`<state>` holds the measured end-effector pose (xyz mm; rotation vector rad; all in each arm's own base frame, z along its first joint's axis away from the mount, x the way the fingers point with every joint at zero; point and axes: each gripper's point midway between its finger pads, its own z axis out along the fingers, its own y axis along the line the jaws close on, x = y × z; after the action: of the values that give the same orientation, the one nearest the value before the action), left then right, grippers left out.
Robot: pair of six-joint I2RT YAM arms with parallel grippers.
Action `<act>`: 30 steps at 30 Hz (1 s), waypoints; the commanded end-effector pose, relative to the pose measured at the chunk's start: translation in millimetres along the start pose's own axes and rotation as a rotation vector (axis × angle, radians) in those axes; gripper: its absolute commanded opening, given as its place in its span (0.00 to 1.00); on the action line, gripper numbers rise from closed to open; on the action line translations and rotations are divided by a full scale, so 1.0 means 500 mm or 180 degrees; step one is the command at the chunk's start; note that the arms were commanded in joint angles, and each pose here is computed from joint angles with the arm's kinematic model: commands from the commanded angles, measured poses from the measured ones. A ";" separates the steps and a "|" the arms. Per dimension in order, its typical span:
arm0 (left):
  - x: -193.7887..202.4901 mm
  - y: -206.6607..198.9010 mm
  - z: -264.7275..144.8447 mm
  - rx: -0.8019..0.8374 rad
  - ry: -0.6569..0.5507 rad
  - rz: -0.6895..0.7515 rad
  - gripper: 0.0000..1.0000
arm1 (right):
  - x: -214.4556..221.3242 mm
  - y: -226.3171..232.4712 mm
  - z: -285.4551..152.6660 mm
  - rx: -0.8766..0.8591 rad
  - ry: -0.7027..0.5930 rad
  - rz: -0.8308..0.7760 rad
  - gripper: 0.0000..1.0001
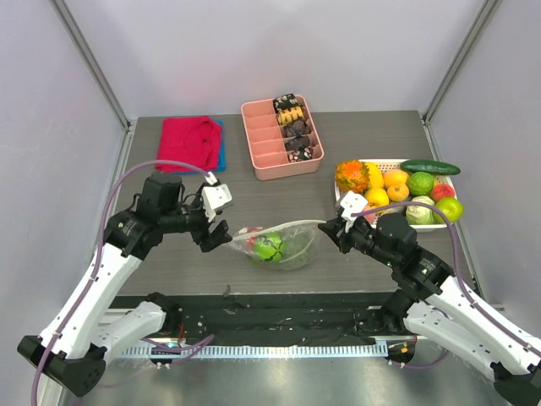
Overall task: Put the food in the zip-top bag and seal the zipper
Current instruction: Zip the zipper food storage bag at the center of the board, then place the zipper food storage bag at the center of the board.
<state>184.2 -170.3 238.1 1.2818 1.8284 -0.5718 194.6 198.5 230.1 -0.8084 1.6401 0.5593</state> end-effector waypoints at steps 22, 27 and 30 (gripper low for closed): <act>-0.130 -0.069 0.198 0.0606 -0.0141 -0.0205 0.03 | -0.074 0.007 0.006 -0.0105 -0.0295 0.0019 0.01; -0.178 -0.003 0.197 0.0382 -0.0313 -0.0156 0.00 | -0.096 -0.032 0.019 0.0243 -0.0263 0.0172 0.54; -0.219 0.065 0.191 0.0128 -0.0378 -0.0028 0.00 | -0.125 -0.038 0.021 0.0278 -0.0271 0.0192 0.85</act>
<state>222.0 -286.5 230.6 1.2886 1.8762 -0.7841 206.8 207.8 237.6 -0.7755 1.6869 0.5685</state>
